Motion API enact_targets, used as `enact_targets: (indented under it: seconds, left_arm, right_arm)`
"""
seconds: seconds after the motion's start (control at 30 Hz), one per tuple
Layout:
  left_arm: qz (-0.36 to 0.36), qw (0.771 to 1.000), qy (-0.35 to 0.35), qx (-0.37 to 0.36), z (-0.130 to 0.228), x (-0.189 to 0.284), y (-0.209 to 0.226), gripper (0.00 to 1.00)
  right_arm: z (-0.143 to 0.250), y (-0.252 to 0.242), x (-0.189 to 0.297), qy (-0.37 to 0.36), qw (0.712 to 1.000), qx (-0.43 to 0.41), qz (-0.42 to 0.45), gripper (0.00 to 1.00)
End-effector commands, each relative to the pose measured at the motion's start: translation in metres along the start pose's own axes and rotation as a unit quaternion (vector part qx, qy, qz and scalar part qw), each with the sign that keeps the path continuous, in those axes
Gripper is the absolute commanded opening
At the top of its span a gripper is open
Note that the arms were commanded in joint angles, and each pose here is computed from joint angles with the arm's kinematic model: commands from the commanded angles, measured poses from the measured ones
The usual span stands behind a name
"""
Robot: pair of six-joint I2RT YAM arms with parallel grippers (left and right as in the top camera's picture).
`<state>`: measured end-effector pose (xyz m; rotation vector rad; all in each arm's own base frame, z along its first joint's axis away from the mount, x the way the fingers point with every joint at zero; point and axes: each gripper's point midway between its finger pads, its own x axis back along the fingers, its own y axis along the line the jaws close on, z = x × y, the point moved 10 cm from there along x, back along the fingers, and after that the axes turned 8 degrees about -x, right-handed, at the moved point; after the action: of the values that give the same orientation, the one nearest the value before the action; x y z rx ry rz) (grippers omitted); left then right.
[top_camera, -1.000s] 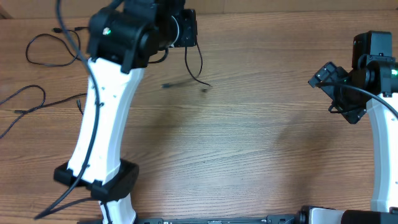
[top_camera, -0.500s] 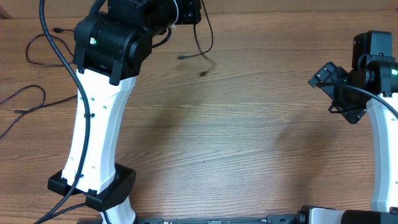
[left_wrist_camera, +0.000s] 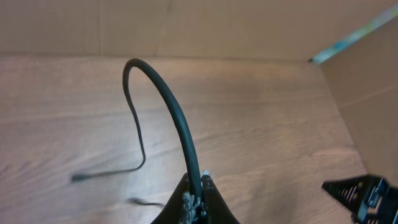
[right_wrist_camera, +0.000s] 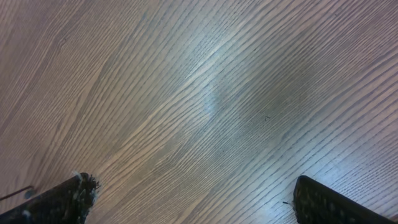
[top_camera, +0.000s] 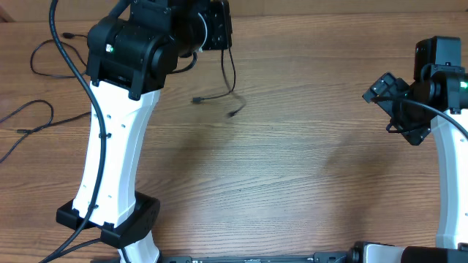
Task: Untangle cables
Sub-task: 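Carry the lifted cable upward and leftward with the left gripper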
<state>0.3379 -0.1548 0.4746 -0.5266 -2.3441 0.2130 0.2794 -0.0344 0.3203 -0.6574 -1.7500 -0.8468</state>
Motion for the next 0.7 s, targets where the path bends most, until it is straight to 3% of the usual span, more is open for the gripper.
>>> enact_targets:
  seconds: [0.0,0.67]
  left_arm:
    - [0.005,1.0,0.002,0.006,0.002,0.014,-0.001,0.04]
    - [0.004,0.997,0.07,0.02,0.022,0.015,0.001,0.04]
  right_arm:
    - [-0.001,-0.001,-0.001,-0.004,1.0,0.0,0.003,1.0]
    - [-0.001,-0.001,-0.001,-0.004,1.0,0.0,0.003,1.0]
